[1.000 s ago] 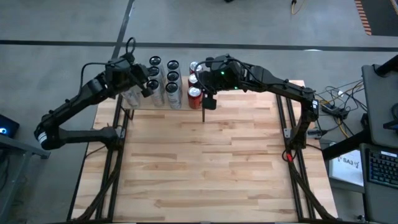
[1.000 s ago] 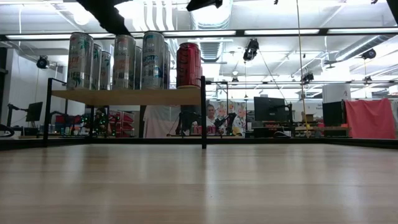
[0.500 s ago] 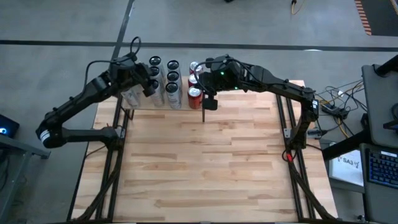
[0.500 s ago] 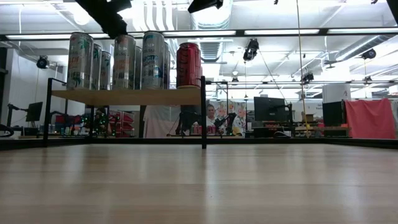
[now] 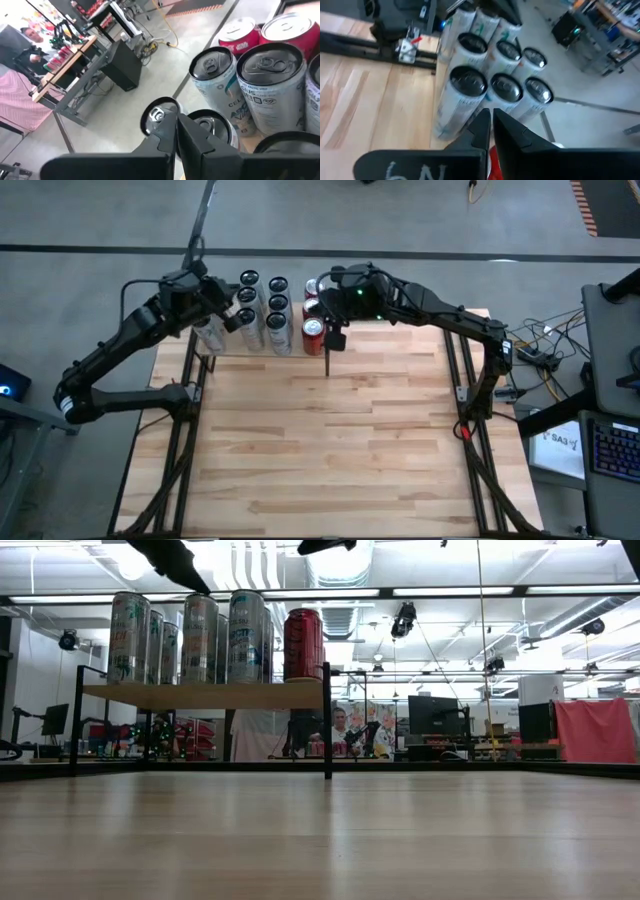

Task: Place canned beverage on shelf
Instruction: Adjust the white yellow soda cans on the shelf

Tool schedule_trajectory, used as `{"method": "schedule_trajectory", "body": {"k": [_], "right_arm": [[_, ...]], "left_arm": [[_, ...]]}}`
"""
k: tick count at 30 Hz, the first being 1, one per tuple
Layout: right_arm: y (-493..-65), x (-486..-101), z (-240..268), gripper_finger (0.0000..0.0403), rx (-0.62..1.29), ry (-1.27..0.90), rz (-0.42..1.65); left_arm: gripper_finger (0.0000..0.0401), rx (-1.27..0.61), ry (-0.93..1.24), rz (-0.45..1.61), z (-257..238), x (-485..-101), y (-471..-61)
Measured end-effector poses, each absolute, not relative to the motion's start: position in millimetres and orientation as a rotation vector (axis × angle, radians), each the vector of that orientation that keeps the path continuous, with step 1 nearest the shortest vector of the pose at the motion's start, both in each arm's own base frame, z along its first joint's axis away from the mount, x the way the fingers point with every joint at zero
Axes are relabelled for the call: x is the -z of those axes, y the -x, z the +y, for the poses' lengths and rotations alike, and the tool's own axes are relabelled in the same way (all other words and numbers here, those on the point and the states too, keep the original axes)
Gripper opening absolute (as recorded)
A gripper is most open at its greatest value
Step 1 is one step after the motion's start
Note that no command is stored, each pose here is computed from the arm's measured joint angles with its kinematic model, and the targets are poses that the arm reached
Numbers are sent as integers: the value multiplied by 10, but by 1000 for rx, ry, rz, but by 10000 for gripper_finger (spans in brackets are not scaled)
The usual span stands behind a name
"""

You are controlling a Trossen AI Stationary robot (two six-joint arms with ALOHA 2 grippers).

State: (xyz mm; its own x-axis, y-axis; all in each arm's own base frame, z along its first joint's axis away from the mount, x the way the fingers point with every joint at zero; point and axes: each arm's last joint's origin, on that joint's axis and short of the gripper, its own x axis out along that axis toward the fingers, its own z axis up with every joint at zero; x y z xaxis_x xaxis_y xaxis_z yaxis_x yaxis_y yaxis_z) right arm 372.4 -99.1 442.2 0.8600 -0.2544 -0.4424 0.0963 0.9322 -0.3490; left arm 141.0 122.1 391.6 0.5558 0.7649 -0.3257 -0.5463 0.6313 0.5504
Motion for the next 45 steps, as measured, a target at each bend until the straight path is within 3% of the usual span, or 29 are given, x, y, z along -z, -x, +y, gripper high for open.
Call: {"method": "schedule_trajectory", "body": {"k": [11,34,45], "right_arm": [[-3744,-4467,-996,13,200,324,454],[-3739,-4431,-995,13,192,325,483],[-3763,-4460,-1001,13,204,325,436]], "left_arm": [[0,-716,-469,764,1207,-3784,-1387],[0,-708,-472,779,1251,-3756,-1439],[0,-701,-435,664,1218,-3980,-1424]]}}
